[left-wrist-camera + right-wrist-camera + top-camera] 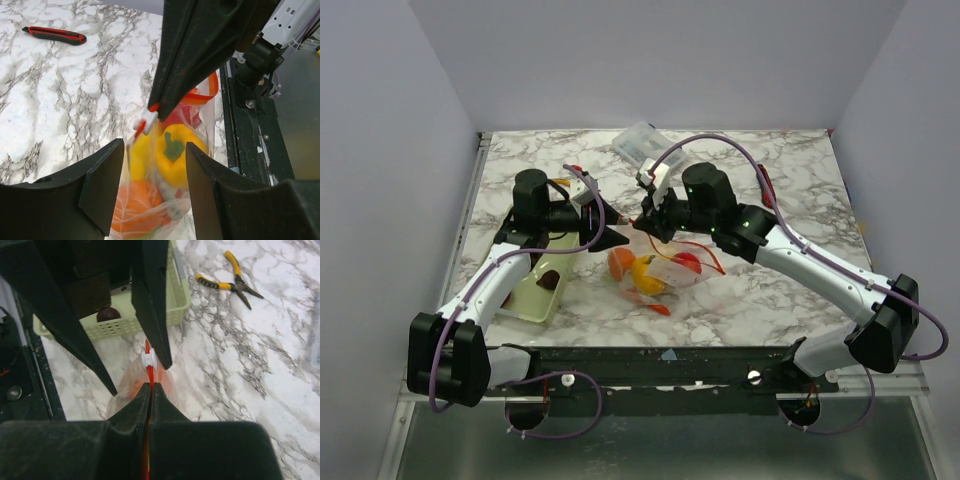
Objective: Place the food in the zip-top bag and seal the zipper
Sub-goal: Zip the zipper food storage bag at the center of the board.
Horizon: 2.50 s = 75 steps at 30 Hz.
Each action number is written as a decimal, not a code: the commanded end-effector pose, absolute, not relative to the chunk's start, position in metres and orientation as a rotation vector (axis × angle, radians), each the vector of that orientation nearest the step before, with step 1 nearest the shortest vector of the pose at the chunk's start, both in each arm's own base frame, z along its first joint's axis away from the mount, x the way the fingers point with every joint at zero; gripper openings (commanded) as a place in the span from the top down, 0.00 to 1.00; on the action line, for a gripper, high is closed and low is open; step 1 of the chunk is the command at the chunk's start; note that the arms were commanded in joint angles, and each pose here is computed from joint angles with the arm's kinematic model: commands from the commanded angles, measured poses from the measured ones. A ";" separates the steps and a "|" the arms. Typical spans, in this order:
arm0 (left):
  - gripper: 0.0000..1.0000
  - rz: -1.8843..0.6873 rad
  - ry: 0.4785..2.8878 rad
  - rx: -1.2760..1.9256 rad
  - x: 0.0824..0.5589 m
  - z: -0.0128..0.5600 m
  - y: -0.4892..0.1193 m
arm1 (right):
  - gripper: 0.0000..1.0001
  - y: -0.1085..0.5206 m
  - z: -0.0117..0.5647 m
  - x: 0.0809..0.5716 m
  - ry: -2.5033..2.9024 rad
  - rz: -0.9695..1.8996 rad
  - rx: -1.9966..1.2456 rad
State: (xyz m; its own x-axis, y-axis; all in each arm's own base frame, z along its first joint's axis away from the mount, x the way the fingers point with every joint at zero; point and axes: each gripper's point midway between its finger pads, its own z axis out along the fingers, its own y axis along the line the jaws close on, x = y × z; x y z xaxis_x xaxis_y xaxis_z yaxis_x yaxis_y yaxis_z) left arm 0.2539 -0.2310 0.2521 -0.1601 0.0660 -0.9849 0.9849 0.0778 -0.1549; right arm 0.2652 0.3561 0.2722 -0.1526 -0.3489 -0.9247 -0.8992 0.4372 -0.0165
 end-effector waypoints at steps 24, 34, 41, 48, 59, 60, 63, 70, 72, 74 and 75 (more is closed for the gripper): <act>1.00 -1.199 1.394 1.138 0.261 0.256 -0.233 | 0.58 0.379 0.292 0.257 1.669 0.862 -1.086; 1.00 -1.198 1.374 1.153 0.258 0.256 -0.233 | 0.66 0.389 0.294 0.263 1.671 0.875 -1.098; 1.00 -1.186 1.375 1.147 0.259 0.256 -0.232 | 0.95 0.389 0.293 0.264 1.672 0.871 -1.097; 1.00 -1.196 1.408 1.036 0.274 0.260 -0.216 | 1.00 0.366 0.279 0.269 1.701 0.753 -1.056; 1.00 -1.075 1.507 0.877 0.308 0.253 -0.187 | 1.00 0.320 0.271 0.259 1.753 0.643 -1.034; 1.00 -1.065 1.510 0.872 0.310 0.253 -0.186 | 1.00 0.316 0.269 0.257 1.763 0.633 -1.032; 1.00 -1.048 1.540 0.844 0.317 0.249 -0.179 | 1.00 0.303 0.264 0.249 1.784 0.617 -1.022; 1.00 -1.032 1.571 0.804 0.327 0.245 -0.171 | 1.00 0.270 0.264 0.229 1.814 0.599 -0.929; 1.00 -1.025 1.574 0.795 0.329 0.245 -0.168 | 1.00 0.263 0.262 0.223 1.829 0.604 -0.900; 1.00 -1.025 1.577 0.791 0.329 0.244 -0.167 | 1.00 0.253 0.258 0.218 1.845 0.592 -0.867; 1.00 -1.026 1.581 0.788 0.329 0.243 -0.167 | 1.00 0.249 0.256 0.217 1.852 0.584 -0.855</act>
